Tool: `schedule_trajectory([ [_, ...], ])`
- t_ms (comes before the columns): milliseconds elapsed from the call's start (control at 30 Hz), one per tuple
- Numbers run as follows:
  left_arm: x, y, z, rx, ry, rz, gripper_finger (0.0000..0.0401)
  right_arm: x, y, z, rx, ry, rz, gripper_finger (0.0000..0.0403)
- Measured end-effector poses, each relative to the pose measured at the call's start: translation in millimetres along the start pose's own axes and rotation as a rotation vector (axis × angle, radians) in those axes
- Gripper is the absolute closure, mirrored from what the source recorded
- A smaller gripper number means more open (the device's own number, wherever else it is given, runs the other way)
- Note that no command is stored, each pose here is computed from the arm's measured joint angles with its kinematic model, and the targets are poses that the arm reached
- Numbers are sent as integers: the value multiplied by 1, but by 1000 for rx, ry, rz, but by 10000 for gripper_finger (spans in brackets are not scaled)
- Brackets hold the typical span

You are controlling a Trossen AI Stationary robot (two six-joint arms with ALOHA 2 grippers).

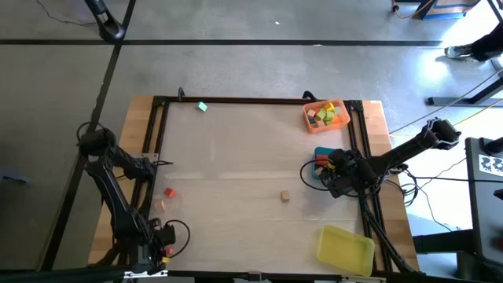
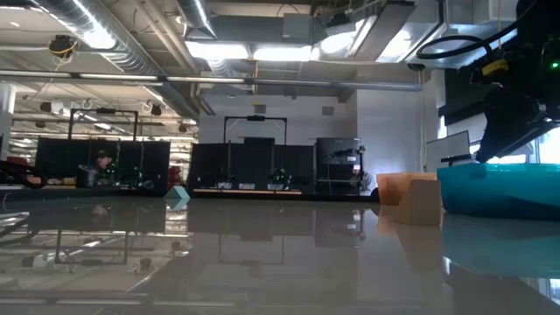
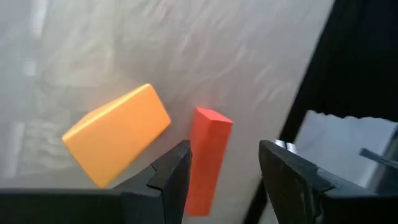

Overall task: Sort blocks by size
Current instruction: Put the orange rectangular block into the blue bin

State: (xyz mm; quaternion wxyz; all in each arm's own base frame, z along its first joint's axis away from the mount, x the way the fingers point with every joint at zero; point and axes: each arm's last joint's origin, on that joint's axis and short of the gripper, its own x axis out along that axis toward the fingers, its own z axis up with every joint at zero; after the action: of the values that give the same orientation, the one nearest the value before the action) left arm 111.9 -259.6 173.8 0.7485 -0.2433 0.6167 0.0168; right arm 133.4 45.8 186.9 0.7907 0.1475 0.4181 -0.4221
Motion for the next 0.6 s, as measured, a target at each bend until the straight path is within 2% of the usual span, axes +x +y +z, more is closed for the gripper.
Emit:
schedule_trajectory([
  [400,21,3,-7,128,14,88,231,0,0,0,2,4,3,61],
  [600,25,5,-4,225,23,104,288,0,0,0,2,11,5,61],
])
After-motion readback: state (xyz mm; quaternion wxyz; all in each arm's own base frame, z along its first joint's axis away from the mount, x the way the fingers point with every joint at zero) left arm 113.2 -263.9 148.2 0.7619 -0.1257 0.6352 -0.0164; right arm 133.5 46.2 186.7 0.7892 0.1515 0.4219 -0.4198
